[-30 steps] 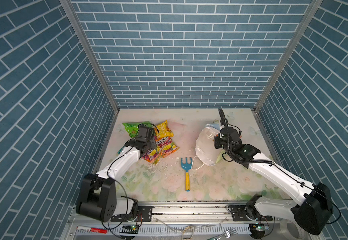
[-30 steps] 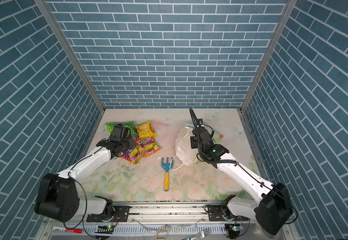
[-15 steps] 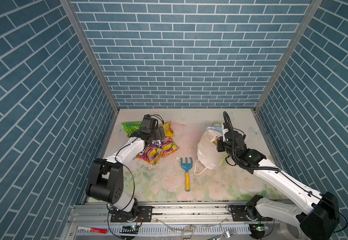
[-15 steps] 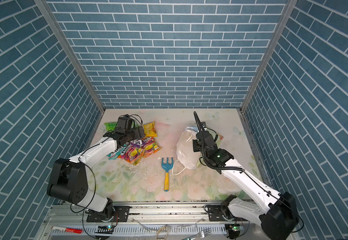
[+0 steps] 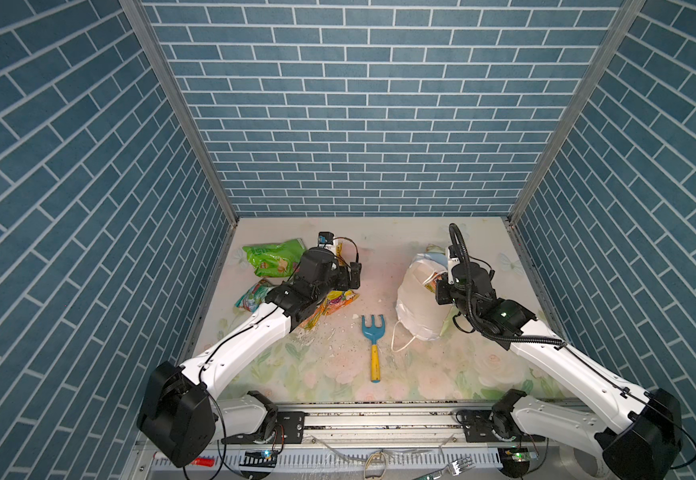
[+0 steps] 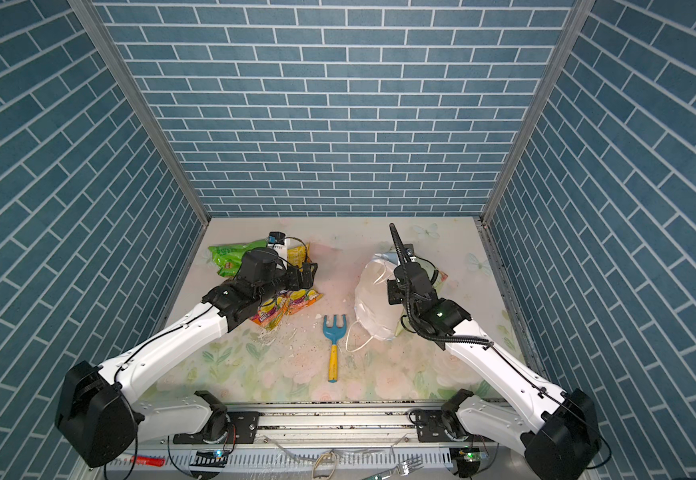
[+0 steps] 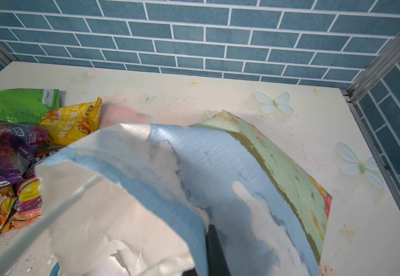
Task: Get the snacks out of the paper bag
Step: 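Move the left gripper over the paper bag opening beside the right gripper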
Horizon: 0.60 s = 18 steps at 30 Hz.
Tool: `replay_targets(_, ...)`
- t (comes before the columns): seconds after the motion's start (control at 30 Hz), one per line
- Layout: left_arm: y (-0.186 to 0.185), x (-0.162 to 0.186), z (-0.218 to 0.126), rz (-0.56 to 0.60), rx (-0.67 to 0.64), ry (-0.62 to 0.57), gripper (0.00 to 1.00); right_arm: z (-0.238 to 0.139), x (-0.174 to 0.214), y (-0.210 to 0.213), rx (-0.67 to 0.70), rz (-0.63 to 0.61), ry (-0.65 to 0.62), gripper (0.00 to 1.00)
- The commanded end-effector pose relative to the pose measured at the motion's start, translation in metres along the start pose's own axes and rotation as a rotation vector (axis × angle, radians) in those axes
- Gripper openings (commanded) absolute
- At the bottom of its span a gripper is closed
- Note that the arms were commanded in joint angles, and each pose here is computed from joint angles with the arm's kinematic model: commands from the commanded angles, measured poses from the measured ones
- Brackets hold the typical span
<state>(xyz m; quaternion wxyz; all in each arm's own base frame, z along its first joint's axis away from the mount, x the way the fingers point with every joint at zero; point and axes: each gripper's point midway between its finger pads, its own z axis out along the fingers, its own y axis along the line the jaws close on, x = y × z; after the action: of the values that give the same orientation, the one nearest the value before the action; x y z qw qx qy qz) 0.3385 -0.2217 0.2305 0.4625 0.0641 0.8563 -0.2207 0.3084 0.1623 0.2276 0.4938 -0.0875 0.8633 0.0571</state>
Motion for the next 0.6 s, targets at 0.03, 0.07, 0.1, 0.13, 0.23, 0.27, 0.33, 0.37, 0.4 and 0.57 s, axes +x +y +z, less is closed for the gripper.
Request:
replay_targets(0.03, -0.036, 0.005, -0.010, 0.007, 0.134, -0.017, 1.00, -0.007, -0.002, -0.007, 0.024, 0.004, 0.006, 0.00)
replay_targets(0.07, -0.043, 0.008, -0.012, 0.007, 0.157, -0.014, 1.00, -0.008, -0.002, -0.007, 0.025, 0.006, 0.010, 0.00)
replay_targets(0.1, -0.048, 0.010, -0.014, 0.011, 0.175, -0.014, 1.00, -0.007, -0.002, -0.007, 0.026, 0.008, 0.014, 0.00)
replay_targets(0.13, -0.055, 0.013, -0.015, 0.017, 0.195, -0.014, 1.00, -0.008, -0.002, -0.007, 0.026, 0.013, 0.014, 0.00)
replay_targets(0.23, -0.070, 0.017, -0.022, 0.026, 0.257, -0.024, 1.00, -0.008, -0.003, -0.007, 0.029, 0.027, 0.016, 0.00)
replay_targets(0.27, -0.077, 0.018, -0.024, 0.030, 0.288, -0.034, 1.00, -0.007, -0.001, -0.007, 0.030, 0.031, 0.022, 0.00)
replay_targets(0.33, -0.088, 0.021, -0.028, 0.039, 0.335, -0.047, 1.00, -0.007, -0.002, -0.007, 0.034, 0.038, 0.027, 0.00)
replay_targets(0.37, -0.094, 0.023, -0.031, 0.050, 0.364, -0.053, 1.00, -0.006, -0.001, -0.007, 0.034, 0.036, 0.033, 0.00)
replay_targets(0.4, -0.099, 0.025, -0.032, 0.063, 0.384, -0.053, 1.00, -0.006, -0.001, -0.007, 0.036, 0.037, 0.037, 0.00)
replay_targets(0.57, -0.124, 0.040, -0.033, 0.108, 0.476, -0.054, 0.99, -0.001, -0.004, -0.004, 0.045, 0.034, 0.058, 0.00)
